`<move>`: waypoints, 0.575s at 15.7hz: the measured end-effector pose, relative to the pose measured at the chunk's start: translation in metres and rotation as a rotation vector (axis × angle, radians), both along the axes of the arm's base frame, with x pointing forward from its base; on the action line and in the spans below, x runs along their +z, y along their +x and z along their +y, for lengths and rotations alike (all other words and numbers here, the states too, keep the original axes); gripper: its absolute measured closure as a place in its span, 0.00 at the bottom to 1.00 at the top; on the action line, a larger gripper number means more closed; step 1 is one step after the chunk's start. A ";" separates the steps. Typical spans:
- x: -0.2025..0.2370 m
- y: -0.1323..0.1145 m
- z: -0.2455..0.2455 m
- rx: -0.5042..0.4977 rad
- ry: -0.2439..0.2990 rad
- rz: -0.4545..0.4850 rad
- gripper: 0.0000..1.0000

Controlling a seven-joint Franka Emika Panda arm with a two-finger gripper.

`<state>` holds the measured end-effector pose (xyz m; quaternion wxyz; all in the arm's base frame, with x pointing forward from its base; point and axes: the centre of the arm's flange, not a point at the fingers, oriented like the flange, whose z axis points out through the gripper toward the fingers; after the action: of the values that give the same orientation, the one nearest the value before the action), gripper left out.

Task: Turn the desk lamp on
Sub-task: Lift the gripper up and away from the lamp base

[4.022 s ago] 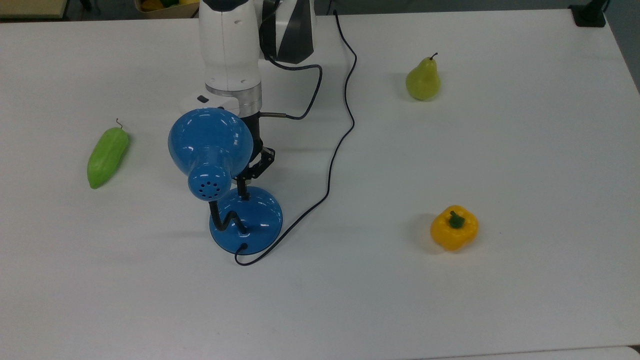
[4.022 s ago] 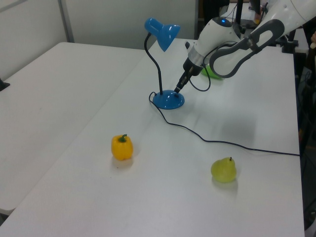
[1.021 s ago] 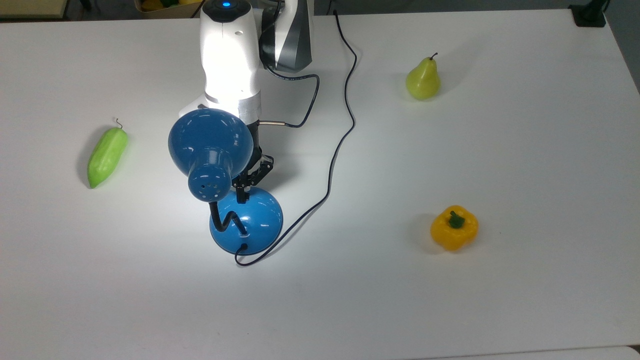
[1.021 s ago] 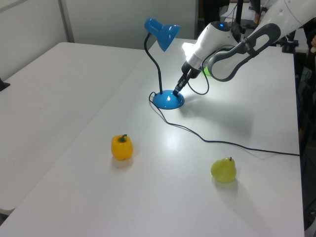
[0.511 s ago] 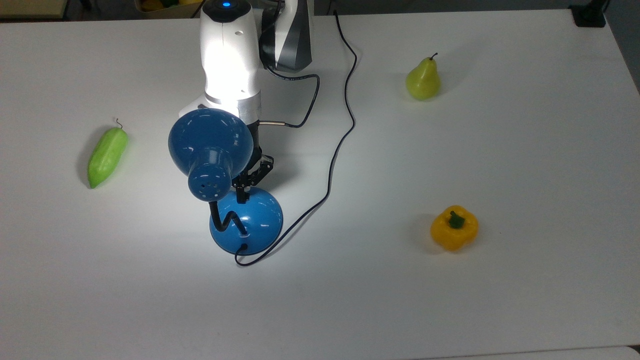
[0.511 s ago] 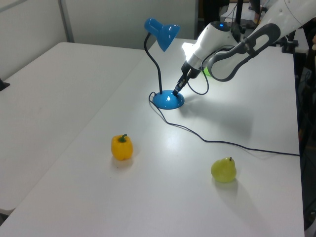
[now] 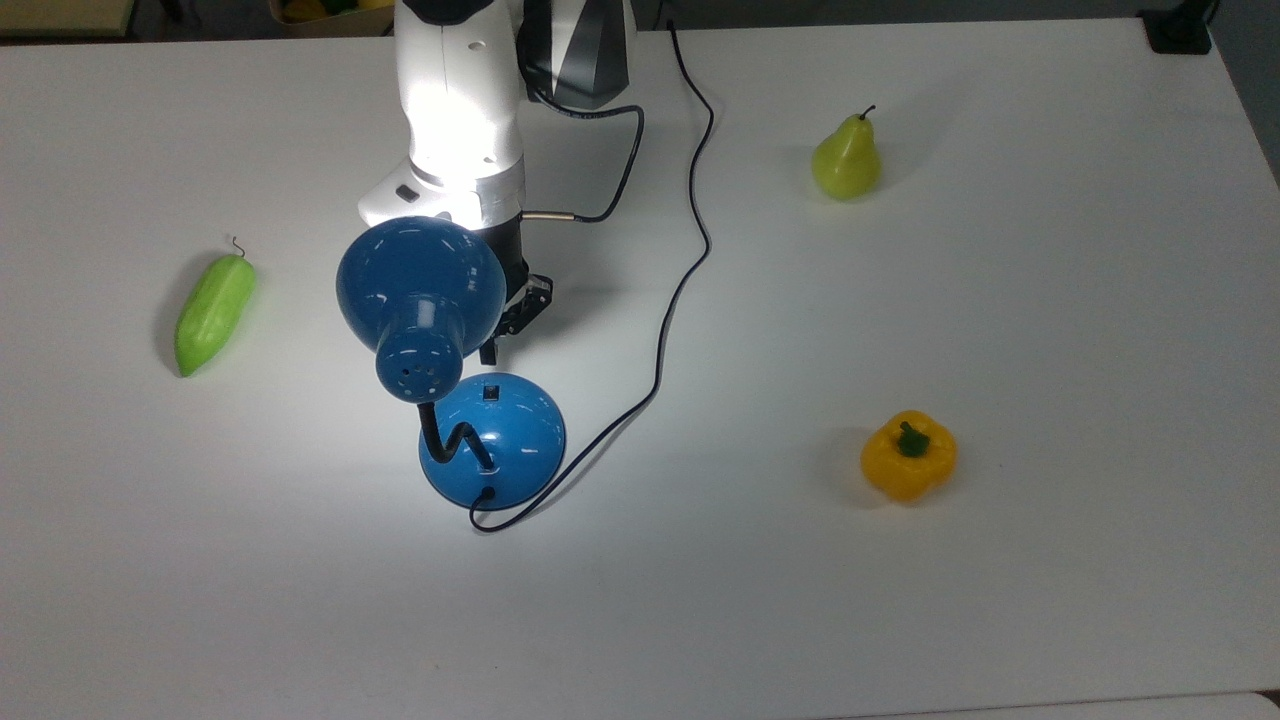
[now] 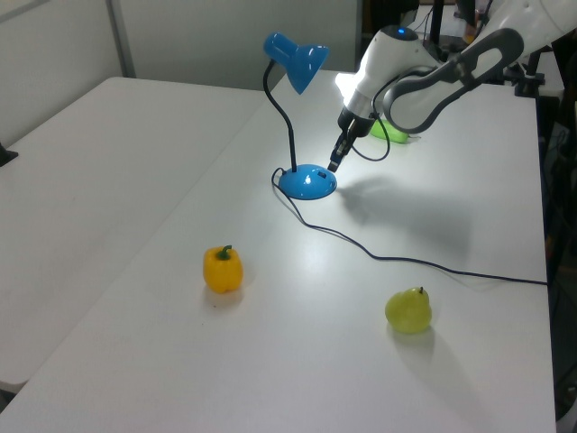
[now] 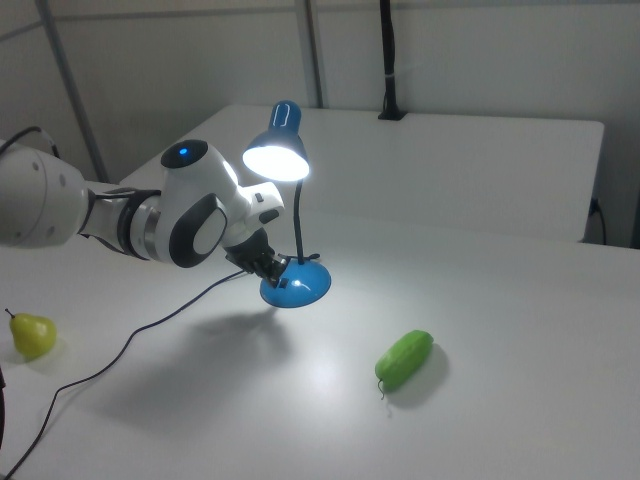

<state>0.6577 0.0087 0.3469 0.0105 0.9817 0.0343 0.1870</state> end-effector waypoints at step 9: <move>0.021 -0.044 0.013 0.017 -0.016 0.335 0.89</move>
<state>0.6133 0.0217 0.3676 0.0111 0.9987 0.0456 0.0204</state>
